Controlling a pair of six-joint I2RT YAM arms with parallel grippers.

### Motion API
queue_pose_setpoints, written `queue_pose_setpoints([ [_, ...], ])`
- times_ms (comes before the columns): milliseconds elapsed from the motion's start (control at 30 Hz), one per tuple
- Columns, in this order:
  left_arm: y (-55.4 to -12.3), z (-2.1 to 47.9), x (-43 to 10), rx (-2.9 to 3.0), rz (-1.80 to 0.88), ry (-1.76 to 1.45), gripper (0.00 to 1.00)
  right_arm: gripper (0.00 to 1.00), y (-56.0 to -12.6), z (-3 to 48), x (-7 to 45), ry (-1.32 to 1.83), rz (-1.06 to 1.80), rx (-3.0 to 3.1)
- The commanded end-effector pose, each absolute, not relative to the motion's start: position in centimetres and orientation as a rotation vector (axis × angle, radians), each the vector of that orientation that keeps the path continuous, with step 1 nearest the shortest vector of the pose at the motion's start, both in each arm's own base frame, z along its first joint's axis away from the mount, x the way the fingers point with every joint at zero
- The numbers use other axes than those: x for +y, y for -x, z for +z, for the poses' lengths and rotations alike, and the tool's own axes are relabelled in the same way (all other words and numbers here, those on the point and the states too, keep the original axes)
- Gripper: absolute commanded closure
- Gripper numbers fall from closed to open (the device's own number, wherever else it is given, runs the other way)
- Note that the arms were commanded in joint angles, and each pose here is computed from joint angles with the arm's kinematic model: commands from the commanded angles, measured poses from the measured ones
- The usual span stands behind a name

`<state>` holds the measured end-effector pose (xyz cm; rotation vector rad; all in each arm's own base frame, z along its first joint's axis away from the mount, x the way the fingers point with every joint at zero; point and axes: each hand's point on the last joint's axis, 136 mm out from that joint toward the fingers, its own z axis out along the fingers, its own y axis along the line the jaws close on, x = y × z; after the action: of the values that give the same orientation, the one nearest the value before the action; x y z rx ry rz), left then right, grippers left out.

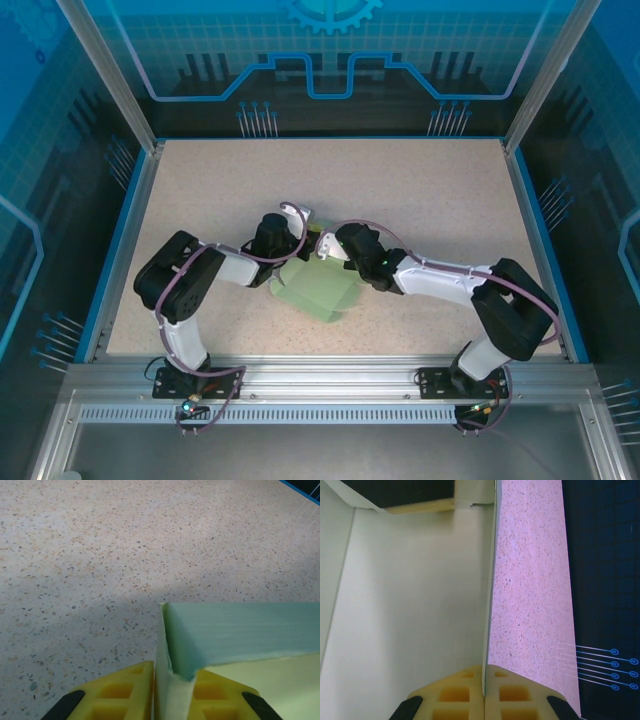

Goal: Fold the paper box

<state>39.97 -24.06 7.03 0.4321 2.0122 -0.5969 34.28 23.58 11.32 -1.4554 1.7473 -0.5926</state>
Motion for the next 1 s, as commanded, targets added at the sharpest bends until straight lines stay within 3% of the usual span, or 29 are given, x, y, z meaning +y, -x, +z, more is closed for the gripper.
queue_pose_setpoints([
  [0,-41.9,8.3,-21.9,2.011,-0.464,-0.303,0.84,1.0,-32.2,11.1,24.4,1.533,-0.506,1.737],
  [467,-42.5,7.9,-20.6,2.021,-0.172,-0.222,0.94,1.0,-31.0,10.3,24.7,1.536,-0.431,1.768],
  [767,-40.6,8.3,-24.1,1.951,-0.398,-0.415,0.91,1.0,-32.3,11.1,23.7,1.445,-0.475,1.798],
  [967,-40.2,8.1,-24.2,1.936,-0.406,-0.443,0.86,1.0,-32.4,12.1,24.2,1.419,-0.44,1.788],
])
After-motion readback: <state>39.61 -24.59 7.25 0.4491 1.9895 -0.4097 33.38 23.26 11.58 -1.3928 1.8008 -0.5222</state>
